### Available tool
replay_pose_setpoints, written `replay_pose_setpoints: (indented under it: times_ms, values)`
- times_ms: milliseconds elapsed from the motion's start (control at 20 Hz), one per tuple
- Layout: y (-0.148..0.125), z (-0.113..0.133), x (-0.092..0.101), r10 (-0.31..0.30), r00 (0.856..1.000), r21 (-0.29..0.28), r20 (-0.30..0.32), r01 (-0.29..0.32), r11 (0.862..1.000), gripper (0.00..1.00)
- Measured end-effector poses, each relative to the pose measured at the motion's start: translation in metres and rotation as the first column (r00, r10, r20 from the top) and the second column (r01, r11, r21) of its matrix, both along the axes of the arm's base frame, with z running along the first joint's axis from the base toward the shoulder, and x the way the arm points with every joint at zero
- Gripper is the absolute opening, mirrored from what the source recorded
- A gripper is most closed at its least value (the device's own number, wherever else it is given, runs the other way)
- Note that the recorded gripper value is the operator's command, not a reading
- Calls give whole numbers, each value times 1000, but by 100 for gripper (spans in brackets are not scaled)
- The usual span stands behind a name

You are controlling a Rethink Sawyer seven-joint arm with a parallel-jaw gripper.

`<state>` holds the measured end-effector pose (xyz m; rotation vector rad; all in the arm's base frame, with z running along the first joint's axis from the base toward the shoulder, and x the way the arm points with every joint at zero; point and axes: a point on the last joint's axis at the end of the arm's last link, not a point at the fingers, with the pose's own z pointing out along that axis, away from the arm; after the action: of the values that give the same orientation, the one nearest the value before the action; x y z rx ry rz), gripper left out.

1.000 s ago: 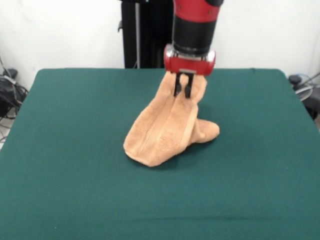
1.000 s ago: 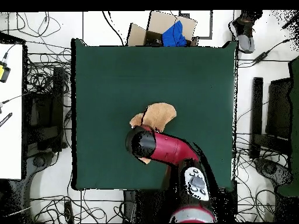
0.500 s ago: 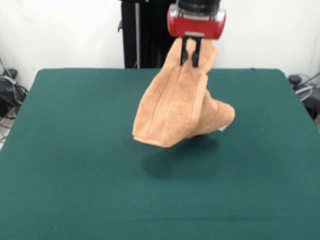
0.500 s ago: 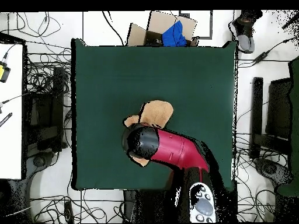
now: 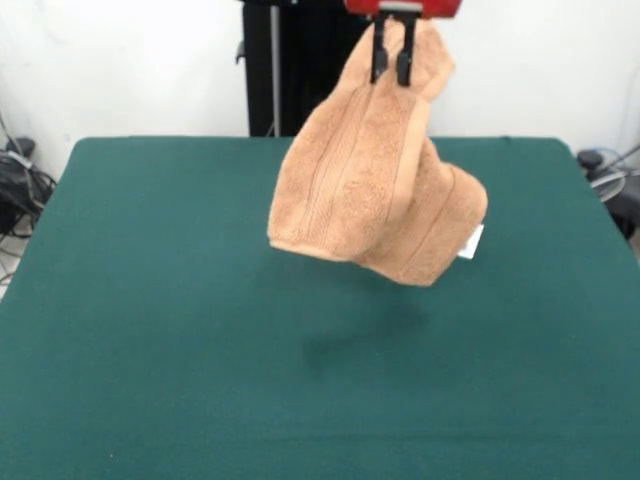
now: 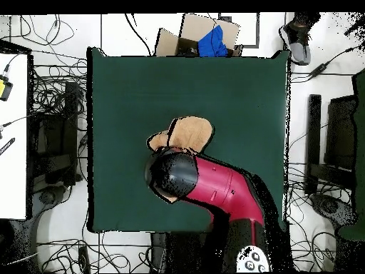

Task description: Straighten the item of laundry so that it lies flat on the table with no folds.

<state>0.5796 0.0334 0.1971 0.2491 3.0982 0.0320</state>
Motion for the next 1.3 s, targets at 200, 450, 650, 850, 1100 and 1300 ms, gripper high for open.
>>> replay_pose_setpoints:
  times_ms: [200, 450, 650, 850, 1100, 1300]
  values:
    - [7, 16, 3, 10, 1000, 2, 5, -10, 1000, 0]
    - [32, 33, 7, 46, 999, 7, 6, -46, 999, 0]
    - [56, 40, 15, 62, 998, 15, 16, -63, 998, 0]
    - [70, 43, 27, 55, 998, 23, 33, -56, 998, 0]
    - [78, 44, 51, 8, 998, 36, 58, -10, 999, 0]
    - [75, 37, 69, -25, 998, 45, 64, 22, 999, 0]
